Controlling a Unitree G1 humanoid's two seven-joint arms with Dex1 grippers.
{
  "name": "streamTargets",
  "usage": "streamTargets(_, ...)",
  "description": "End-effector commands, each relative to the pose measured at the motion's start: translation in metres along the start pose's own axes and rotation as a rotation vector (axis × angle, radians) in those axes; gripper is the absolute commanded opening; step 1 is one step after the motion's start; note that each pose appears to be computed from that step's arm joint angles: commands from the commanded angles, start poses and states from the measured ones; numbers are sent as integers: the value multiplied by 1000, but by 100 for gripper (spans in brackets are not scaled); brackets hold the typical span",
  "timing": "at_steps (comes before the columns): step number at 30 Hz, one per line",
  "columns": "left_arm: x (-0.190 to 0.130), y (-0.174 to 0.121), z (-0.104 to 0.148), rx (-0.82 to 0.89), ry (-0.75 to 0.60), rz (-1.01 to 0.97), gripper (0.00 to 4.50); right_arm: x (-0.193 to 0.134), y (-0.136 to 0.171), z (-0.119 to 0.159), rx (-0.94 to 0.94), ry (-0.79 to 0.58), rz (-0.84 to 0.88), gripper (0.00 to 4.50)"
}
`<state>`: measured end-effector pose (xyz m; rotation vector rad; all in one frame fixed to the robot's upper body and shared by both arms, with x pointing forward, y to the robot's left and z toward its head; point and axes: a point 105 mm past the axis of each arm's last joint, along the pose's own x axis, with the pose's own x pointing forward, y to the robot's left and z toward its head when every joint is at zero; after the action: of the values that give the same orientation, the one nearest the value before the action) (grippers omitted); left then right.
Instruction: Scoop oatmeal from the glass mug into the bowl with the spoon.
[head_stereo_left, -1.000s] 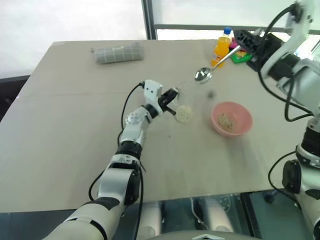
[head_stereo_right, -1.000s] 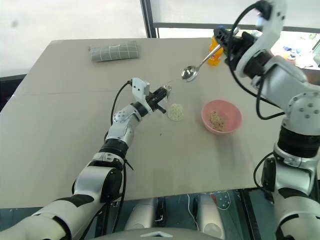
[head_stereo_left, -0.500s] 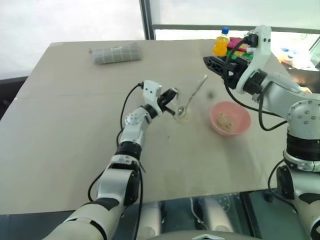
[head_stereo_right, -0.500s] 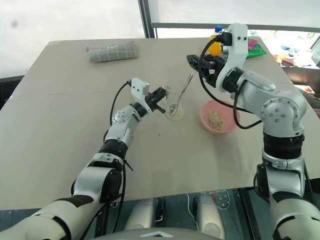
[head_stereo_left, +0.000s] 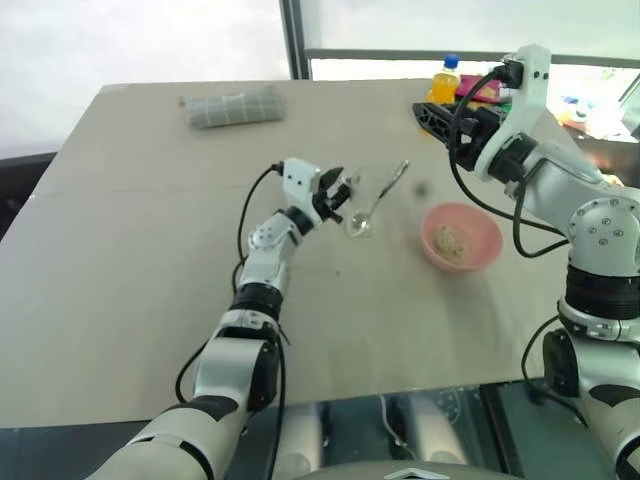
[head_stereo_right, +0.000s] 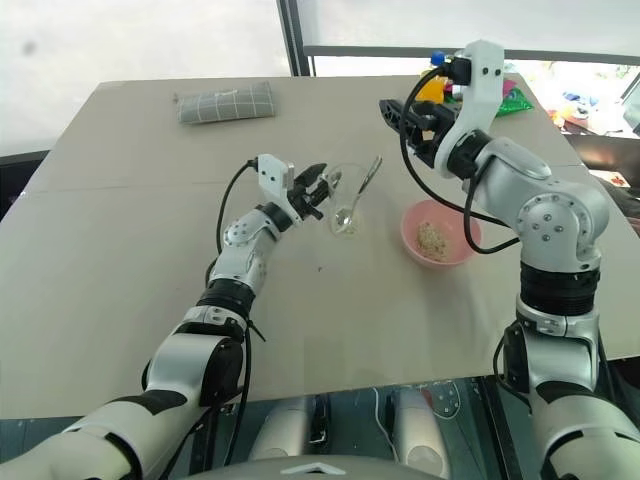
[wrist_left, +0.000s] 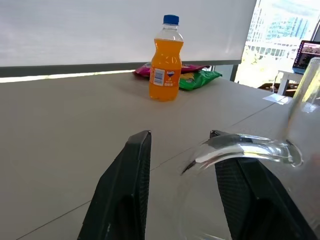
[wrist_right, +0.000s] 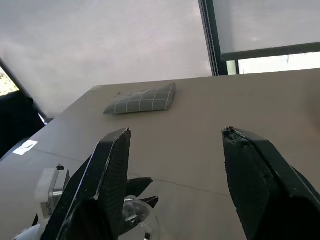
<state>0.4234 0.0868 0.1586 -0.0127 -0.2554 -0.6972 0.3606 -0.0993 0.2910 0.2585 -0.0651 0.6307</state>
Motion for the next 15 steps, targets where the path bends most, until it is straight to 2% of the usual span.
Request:
streamTargets(1, 1, 1, 13, 25, -59, 2, 180, -6, 0, 16, -16, -60, 6, 293)
streamTargets(15, -19, 2, 5, 14, -36, -5, 180, -11, -11, 8, -31, -43, -31, 293)
